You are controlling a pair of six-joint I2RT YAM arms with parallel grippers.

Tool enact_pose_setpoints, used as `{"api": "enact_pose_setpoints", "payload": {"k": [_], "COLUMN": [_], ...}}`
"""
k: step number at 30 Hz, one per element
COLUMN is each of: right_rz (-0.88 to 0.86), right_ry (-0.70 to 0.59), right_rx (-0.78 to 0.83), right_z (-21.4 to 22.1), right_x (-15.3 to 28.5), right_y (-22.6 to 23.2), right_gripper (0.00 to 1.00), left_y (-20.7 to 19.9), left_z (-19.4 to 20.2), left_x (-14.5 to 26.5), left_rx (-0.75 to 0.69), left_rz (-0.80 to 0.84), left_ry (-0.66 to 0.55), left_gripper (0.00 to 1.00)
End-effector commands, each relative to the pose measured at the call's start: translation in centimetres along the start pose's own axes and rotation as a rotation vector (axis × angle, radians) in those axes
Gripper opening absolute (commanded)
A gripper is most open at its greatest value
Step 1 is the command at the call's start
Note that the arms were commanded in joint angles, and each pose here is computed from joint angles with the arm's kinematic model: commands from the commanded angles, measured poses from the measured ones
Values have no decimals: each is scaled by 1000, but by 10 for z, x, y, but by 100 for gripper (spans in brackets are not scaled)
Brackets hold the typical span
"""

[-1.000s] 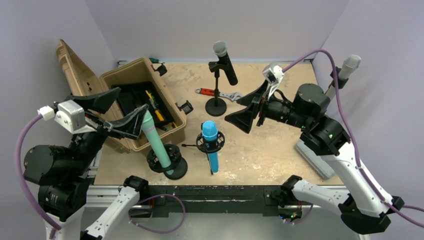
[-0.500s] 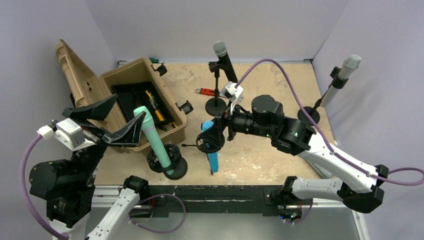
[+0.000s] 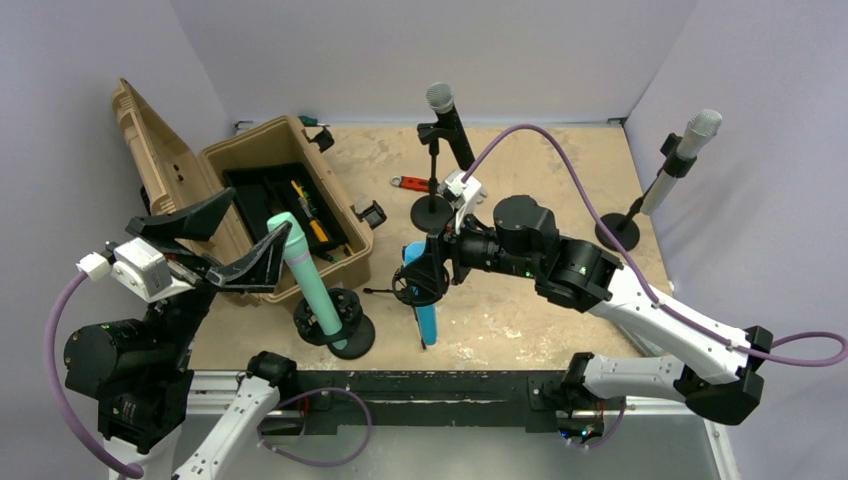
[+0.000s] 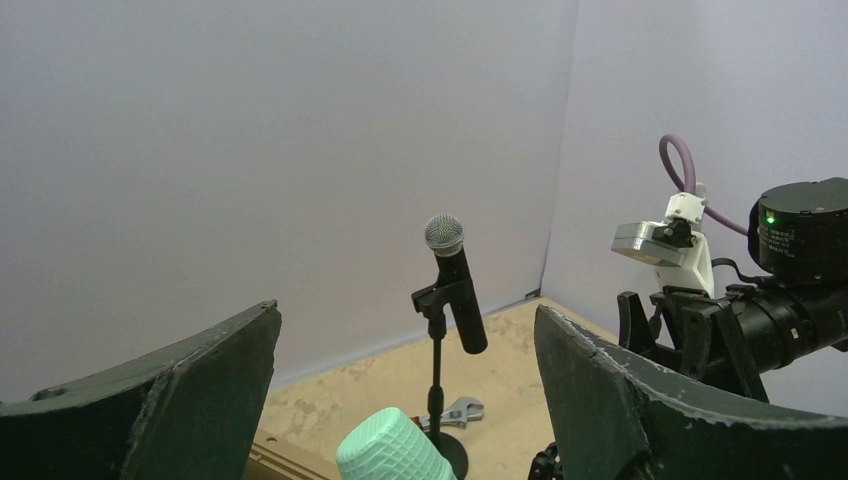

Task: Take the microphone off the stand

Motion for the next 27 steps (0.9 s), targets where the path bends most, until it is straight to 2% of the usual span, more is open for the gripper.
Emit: {"api": "enact_pose_setpoints", "payload": {"k": [1,4,9,21,27], "right_rz": [10,30,32,96,164], "right_ry": [-82,-105,-140,-225,-315], "right_rx": [16,23,40,101,136], "right_z": [-12,-18,-32,-85,-124], "right_x": [7,11,17,29,41], "right_y": [3,3,7,16,21], "right_gripper": [59,51,30,19,7], "left_y": [1,2,2,0,1], "left_z": [-4,-3,-3,-2,-2], "left_x": [-4,-4,-5,0,0], "left_rx": [-17,-18,-15,-15,-17], "left_rz": [-1,-6,-4,-1,-2], "left_ry": [-39,-39,-38,-51,-52], "left_gripper": [94,94,94,93,94]}}
Point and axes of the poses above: each gripper's point midway between its finger pads, its own x axis back along the fingers, its own y axis along the line the jaws close on, z = x × y, the point moved 10 cm from there along x, back along the fingers, and after that the axes turned 5 degrees about x, right-handed, at the moved point
